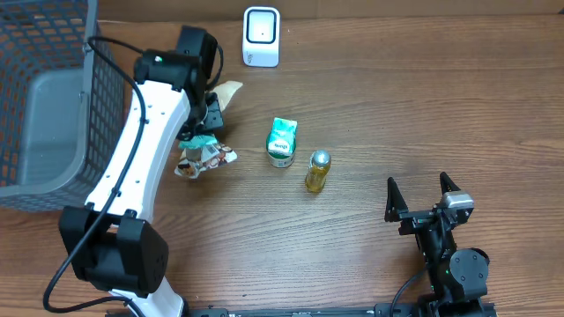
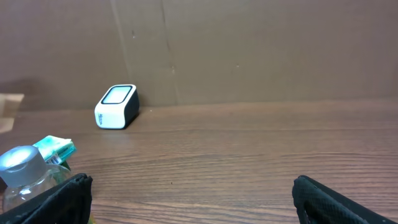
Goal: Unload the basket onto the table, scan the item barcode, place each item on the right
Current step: 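Carry the wipes pack toward the scanner and lower it to the table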
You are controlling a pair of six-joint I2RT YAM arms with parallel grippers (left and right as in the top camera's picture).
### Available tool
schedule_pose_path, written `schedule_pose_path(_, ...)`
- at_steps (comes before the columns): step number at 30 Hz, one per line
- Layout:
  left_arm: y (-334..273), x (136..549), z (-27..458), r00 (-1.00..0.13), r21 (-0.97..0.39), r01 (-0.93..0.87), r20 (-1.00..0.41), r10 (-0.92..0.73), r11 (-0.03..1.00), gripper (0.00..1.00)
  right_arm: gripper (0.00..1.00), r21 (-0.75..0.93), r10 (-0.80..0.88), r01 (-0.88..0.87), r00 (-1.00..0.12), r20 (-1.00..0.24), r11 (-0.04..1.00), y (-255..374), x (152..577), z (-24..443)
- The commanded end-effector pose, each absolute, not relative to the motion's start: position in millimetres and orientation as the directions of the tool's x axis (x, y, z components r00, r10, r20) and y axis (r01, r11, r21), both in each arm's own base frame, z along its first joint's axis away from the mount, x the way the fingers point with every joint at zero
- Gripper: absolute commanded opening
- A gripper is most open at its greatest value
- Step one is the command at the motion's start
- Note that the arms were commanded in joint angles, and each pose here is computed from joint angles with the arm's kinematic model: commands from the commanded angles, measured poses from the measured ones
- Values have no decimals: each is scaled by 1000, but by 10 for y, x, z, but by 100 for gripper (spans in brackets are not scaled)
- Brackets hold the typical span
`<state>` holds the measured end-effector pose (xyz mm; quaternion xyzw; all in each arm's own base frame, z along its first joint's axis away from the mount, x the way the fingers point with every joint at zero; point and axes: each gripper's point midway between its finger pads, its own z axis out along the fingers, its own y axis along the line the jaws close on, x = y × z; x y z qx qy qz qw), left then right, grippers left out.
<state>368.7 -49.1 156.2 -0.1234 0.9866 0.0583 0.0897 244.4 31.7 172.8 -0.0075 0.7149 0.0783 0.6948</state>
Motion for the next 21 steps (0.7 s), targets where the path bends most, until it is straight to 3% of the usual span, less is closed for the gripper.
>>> schedule_pose_path(1, -494, 3593, 1443, -947, 116, -290, -180, -267, 950, 13, 100, 98, 95, -115, -32, -995, 989, 304, 2446, 1704)
schedule_pose_path(21, -563, 3575, 736, -949, 106, -273, -196, -249, 956, 20, 100, 98, 95, -115, -32, -995, 989, 304, 2446, 1704)
